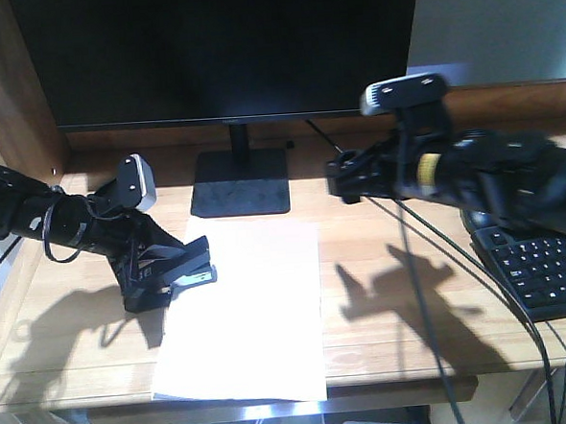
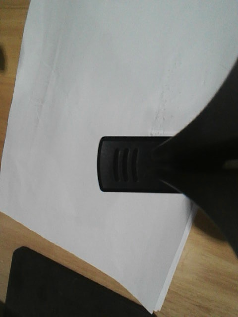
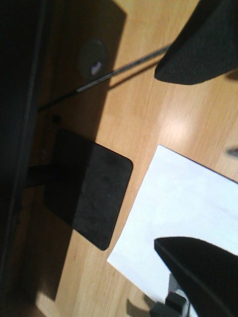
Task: Grab stapler and paper to desk for stapling
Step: 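Lift the right gripper away from the paper toward the keyboard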
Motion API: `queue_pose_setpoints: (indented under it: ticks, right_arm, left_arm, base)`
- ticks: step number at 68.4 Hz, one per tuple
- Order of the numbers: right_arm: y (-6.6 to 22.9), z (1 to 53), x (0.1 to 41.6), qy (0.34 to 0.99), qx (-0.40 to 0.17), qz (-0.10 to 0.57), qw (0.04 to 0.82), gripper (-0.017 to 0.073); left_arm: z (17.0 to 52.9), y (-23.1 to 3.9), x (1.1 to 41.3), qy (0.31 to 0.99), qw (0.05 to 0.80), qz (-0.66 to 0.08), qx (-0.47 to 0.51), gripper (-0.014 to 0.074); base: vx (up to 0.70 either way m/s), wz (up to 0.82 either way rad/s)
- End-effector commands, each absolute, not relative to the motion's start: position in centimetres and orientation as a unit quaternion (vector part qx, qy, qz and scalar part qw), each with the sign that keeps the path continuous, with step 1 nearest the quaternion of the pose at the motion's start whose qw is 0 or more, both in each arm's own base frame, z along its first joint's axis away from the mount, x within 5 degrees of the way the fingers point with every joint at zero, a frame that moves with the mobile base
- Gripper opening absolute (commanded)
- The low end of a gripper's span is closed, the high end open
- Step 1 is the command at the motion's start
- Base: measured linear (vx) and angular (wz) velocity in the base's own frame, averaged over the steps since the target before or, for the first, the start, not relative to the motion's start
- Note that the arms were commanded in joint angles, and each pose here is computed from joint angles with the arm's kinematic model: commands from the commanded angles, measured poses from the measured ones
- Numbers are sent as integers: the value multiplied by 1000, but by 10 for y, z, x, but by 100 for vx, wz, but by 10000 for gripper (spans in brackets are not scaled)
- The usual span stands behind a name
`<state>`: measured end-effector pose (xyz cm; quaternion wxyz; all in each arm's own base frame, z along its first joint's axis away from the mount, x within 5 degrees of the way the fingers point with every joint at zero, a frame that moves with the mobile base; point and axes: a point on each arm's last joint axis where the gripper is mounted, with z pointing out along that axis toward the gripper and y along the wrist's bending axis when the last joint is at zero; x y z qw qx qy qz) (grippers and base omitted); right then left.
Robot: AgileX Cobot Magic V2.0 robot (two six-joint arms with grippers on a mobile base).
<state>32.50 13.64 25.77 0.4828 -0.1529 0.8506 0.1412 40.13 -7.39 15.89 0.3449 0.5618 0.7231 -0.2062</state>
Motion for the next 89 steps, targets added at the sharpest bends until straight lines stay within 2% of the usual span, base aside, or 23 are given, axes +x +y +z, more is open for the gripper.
queue_pose_setpoints:
  ticks: [1, 26, 49, 64, 89]
  right_arm:
    - [121, 297, 299, 816, -173, 116, 540, 584]
    - [77, 346, 185, 737, -169, 127, 642, 584]
    - [45, 329, 96, 670, -165, 145, 709, 584]
    - [37, 295, 65, 650, -181, 164, 720, 584]
    - [33, 261, 55, 651, -182, 165, 718, 584]
  left_arm:
    - [189, -79, 402, 710, 382, -212, 553, -6]
    - [189, -79, 402, 710, 382, -212, 553, -6]
    - [189, -79, 402, 710, 382, -212, 553, -6]
    - [189, -79, 402, 710, 382, -212, 553, -6]
    - [189, -79, 402, 710, 382, -212, 553, -6]
  base:
    - [0, 0]
    - [0, 0]
    - [0, 0]
    - [0, 0]
    - [0, 0]
